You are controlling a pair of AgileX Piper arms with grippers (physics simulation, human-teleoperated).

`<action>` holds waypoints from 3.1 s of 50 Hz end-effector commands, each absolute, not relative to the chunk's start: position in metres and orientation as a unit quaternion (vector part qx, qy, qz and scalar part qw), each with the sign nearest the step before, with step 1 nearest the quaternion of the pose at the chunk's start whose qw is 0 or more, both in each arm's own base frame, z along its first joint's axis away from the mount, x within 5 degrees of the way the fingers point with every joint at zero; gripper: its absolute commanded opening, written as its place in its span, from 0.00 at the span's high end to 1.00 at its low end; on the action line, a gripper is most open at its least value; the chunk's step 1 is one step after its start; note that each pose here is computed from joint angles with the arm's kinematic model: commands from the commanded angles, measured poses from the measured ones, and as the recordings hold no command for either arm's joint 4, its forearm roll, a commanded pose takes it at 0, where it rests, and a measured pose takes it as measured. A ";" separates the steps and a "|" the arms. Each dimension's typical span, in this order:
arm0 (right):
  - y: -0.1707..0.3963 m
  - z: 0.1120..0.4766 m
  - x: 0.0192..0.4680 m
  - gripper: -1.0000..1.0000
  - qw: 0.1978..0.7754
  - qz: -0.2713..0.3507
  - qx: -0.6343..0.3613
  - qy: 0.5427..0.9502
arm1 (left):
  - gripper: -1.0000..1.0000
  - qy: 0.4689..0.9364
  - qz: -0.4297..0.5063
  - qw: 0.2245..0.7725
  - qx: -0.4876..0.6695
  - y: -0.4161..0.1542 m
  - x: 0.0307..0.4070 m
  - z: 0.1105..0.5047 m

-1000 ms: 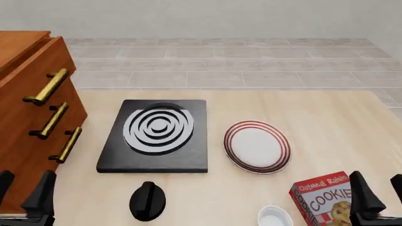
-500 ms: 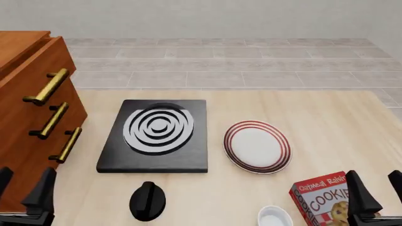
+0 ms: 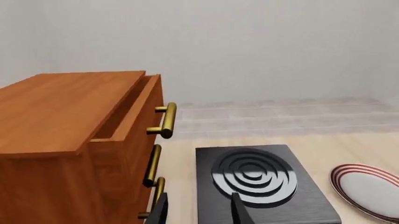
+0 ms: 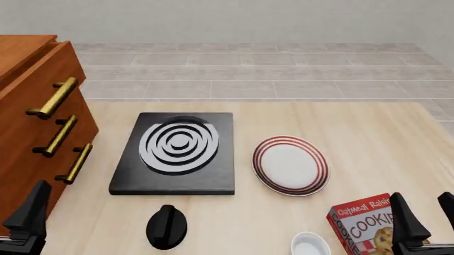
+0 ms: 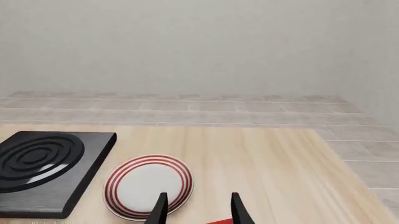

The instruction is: Pick the akita bowl in the top layer of the wooden cabinet and place it on the plate.

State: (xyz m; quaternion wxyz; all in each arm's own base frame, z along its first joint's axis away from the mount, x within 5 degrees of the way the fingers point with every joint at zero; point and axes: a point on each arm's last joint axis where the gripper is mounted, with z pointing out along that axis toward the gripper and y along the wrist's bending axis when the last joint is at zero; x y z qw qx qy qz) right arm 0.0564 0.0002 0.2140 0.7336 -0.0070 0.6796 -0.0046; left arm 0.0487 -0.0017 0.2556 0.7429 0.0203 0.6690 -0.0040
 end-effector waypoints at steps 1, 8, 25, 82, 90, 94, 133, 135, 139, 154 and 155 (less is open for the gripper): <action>0.000 0.214 0.057 0.00 0.733 -0.005 -0.008 0.680 | 0.00 0.663 -0.011 0.748 0.025 -0.002 0.043 0.280; 0.000 0.214 0.056 0.00 0.733 -0.005 -0.009 0.680 | 0.00 0.660 -0.023 0.750 0.031 -0.003 0.044 0.298; 0.001 0.214 0.056 0.00 0.732 -0.006 -0.013 0.681 | 0.00 0.654 -0.020 0.755 0.044 -0.004 0.046 0.341; 0.001 0.215 0.062 0.00 0.731 -0.004 -0.016 0.682 | 0.00 0.723 0.078 0.680 0.096 -0.001 0.084 0.432; 0.001 0.214 0.060 0.00 0.731 -0.004 -0.018 0.682 | 0.00 0.733 0.044 0.672 0.097 -0.006 0.086 0.446; 0.001 0.214 0.058 0.00 0.731 -0.004 -0.019 0.682 | 0.00 0.743 0.041 0.661 0.098 -0.006 0.090 0.445; 0.001 0.213 0.056 0.00 0.731 -0.001 -0.017 0.682 | 0.00 0.860 0.016 0.499 0.104 -0.014 0.160 0.428; 0.001 0.213 0.056 0.00 0.731 -0.001 -0.018 0.682 | 0.00 0.862 0.023 0.496 0.106 -0.012 0.162 0.427; 0.002 0.214 0.057 0.00 0.731 0.000 -0.019 0.682 | 0.00 0.868 0.029 0.485 0.103 -0.010 0.168 0.425; 0.002 0.213 0.057 0.00 0.730 0.002 -0.019 0.683 | 0.00 0.882 0.056 0.456 0.107 0.000 0.182 0.427; 0.002 0.213 0.057 0.00 0.730 0.002 -0.019 0.683 | 0.00 0.882 0.059 0.456 0.107 0.002 0.183 0.427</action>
